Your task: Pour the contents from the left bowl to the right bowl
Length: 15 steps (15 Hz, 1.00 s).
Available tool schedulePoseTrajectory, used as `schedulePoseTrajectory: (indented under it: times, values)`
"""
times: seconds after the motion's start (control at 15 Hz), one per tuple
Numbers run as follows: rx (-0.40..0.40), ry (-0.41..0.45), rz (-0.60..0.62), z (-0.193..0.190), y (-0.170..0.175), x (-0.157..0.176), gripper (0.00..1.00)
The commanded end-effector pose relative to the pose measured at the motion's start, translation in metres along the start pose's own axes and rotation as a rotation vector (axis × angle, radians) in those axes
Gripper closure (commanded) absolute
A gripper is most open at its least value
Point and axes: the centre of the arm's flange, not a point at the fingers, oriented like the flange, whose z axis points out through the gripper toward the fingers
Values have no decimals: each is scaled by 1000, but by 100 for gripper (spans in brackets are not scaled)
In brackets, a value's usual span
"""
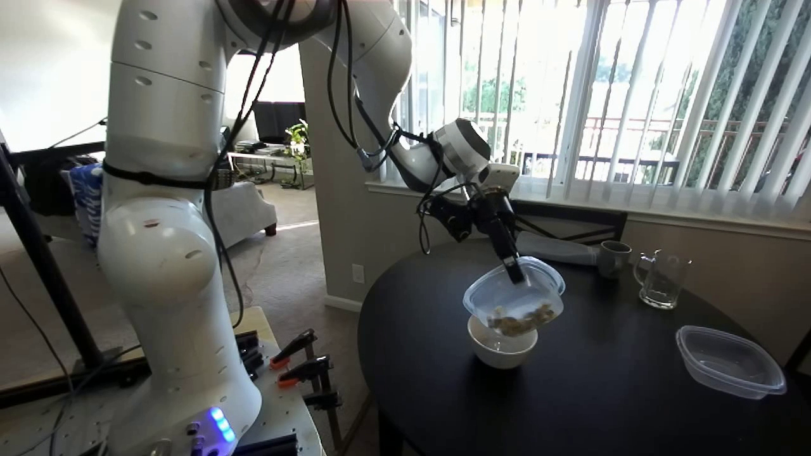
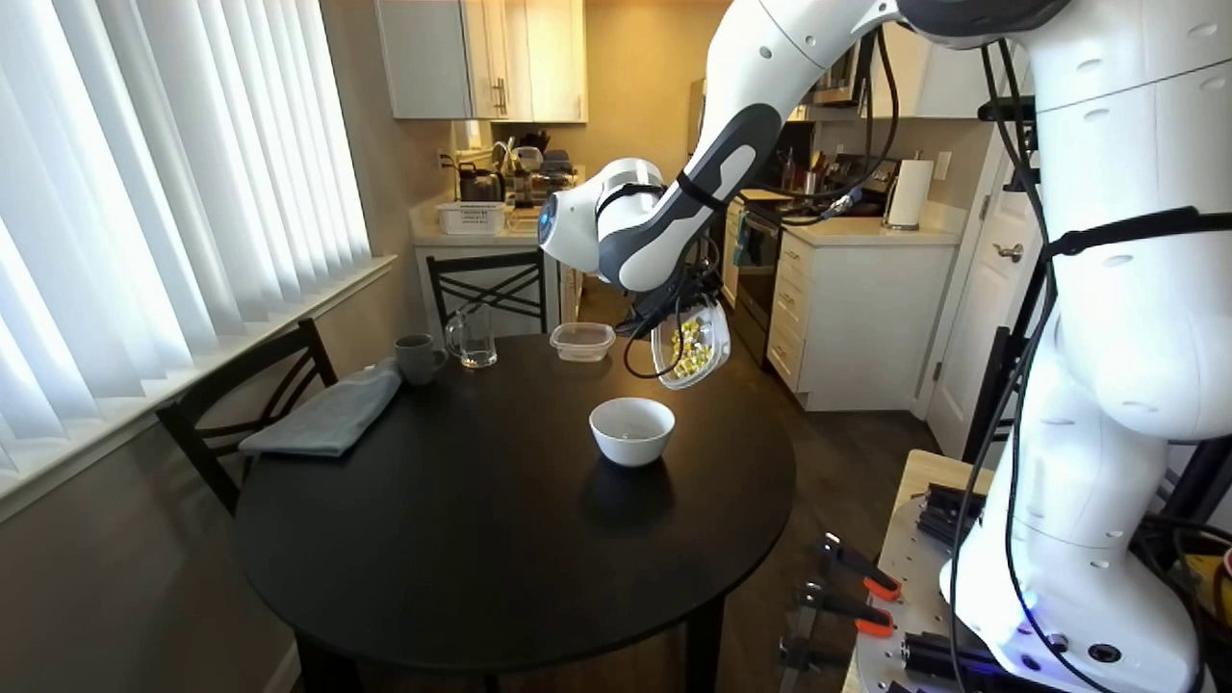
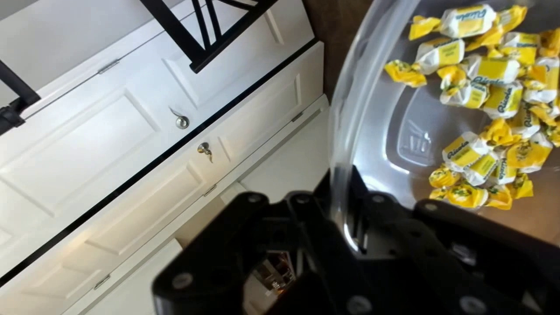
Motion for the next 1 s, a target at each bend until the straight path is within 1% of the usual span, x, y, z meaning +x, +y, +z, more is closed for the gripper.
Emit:
schedulePoseTrajectory:
  times: [0.0, 0.2, 0.4, 0.67, 0.93]
  values:
    - [-68, 64, 24, -17, 6, -15, 97]
    - [-105, 96, 18, -32, 2, -24, 97]
    - [-146, 125, 20, -40, -8, -24, 97]
    - [-179, 139, 21, -39, -20, -20, 97]
    - [-216, 172, 21, -35, -34, -19, 97]
